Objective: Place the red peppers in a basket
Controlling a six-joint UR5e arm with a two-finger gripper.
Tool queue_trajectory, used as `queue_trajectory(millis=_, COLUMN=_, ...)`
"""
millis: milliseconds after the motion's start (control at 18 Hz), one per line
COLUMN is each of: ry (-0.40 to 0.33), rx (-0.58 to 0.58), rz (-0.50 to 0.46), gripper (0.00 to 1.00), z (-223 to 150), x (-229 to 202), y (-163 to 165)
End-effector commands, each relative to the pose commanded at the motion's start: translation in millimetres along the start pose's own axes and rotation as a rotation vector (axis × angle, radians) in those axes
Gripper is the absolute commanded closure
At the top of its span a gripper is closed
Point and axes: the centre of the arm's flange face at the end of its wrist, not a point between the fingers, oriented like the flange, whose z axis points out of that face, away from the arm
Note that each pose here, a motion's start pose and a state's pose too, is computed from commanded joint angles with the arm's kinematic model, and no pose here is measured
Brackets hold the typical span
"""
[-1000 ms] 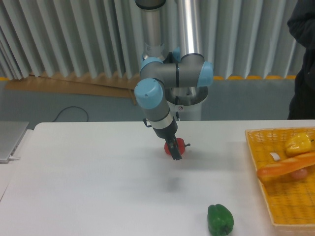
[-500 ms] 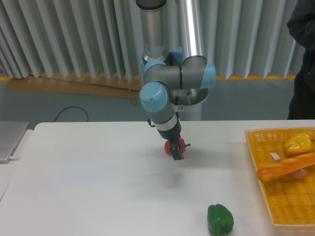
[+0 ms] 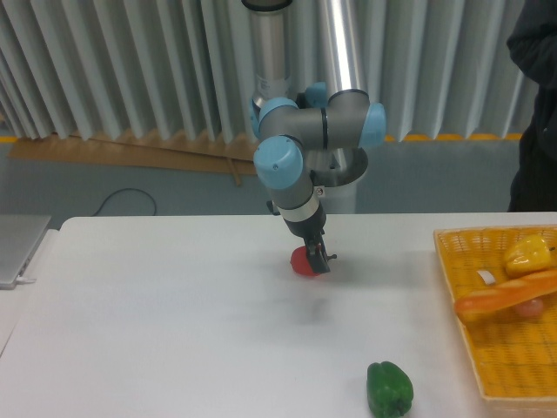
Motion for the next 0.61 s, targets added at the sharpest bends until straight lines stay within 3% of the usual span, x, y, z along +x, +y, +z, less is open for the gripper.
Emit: queue_trajectory(millis=611, ry=0.012, rx=-0.003, rz=-0.004, gripper=0.0, z=11, x=-7, y=-3)
